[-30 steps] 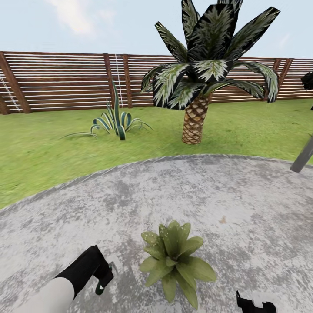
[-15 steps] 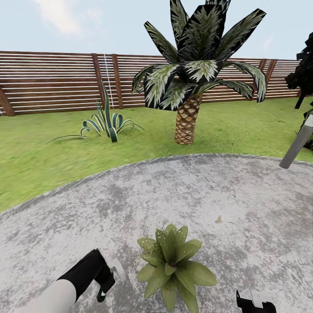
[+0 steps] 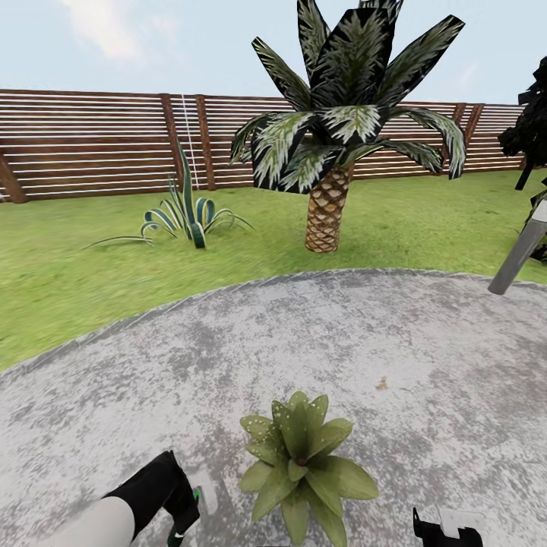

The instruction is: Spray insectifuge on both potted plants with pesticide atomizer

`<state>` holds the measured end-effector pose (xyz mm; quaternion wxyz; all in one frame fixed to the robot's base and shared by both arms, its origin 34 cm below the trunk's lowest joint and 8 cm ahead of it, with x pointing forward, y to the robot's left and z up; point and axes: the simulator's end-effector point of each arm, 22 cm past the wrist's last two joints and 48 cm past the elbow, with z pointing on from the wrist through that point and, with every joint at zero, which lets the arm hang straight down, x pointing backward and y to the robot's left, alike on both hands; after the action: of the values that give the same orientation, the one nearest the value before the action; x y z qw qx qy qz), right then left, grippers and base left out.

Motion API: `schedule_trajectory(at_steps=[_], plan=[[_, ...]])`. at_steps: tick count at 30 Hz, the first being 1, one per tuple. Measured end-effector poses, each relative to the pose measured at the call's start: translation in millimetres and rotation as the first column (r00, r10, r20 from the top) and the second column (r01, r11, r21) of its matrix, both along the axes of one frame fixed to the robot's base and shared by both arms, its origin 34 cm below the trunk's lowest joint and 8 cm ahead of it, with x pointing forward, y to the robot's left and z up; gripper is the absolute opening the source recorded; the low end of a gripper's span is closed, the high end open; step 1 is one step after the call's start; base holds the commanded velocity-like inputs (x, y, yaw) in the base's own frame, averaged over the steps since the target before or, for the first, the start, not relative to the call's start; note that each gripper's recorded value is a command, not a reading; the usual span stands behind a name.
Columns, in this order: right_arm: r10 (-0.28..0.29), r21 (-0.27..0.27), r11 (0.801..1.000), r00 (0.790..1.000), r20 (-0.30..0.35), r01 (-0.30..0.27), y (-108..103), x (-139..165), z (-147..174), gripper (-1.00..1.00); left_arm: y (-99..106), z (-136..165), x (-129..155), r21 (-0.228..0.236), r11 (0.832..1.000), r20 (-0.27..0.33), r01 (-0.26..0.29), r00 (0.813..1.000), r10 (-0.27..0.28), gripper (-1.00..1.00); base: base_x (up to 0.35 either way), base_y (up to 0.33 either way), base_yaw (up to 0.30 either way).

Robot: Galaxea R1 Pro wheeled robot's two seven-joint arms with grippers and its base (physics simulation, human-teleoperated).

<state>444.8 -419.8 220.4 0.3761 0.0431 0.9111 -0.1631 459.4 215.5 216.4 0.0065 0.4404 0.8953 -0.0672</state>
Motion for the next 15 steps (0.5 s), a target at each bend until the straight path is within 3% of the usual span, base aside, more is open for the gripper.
schedule_trajectory(at_steps=[2,5,11,15], plan=[[0.0,0.0,1.0,1.0,0.0,0.0,0,0,0,1.0,-11,2,3,0.0,1.0,0.009,0.026,1.0,-0.026,-1.0,0.0,0.0,0.0],[0.0,0.0,1.0,1.0,0.0,0.0,0,0,0,1.0,-12,2,3,0.004,0.999,0.01,0.038,0.999,-0.038,-1.0,0.0,0.0,0.0],[0.0,0.0,1.0,1.0,0.0,0.0,0,0,0,1.0,28,-2,0,0.056,0.998,0.004,0.02,1.0,-0.02,-1.0,0.0,0.0,0.0],[0.0,0.0,1.0,1.0,0.0,0.0,0,0,0,1.0,41,-2,0,0.072,0.997,0.0,0.009,1.0,-0.009,-1.0,0.0,0.0,0.0]])
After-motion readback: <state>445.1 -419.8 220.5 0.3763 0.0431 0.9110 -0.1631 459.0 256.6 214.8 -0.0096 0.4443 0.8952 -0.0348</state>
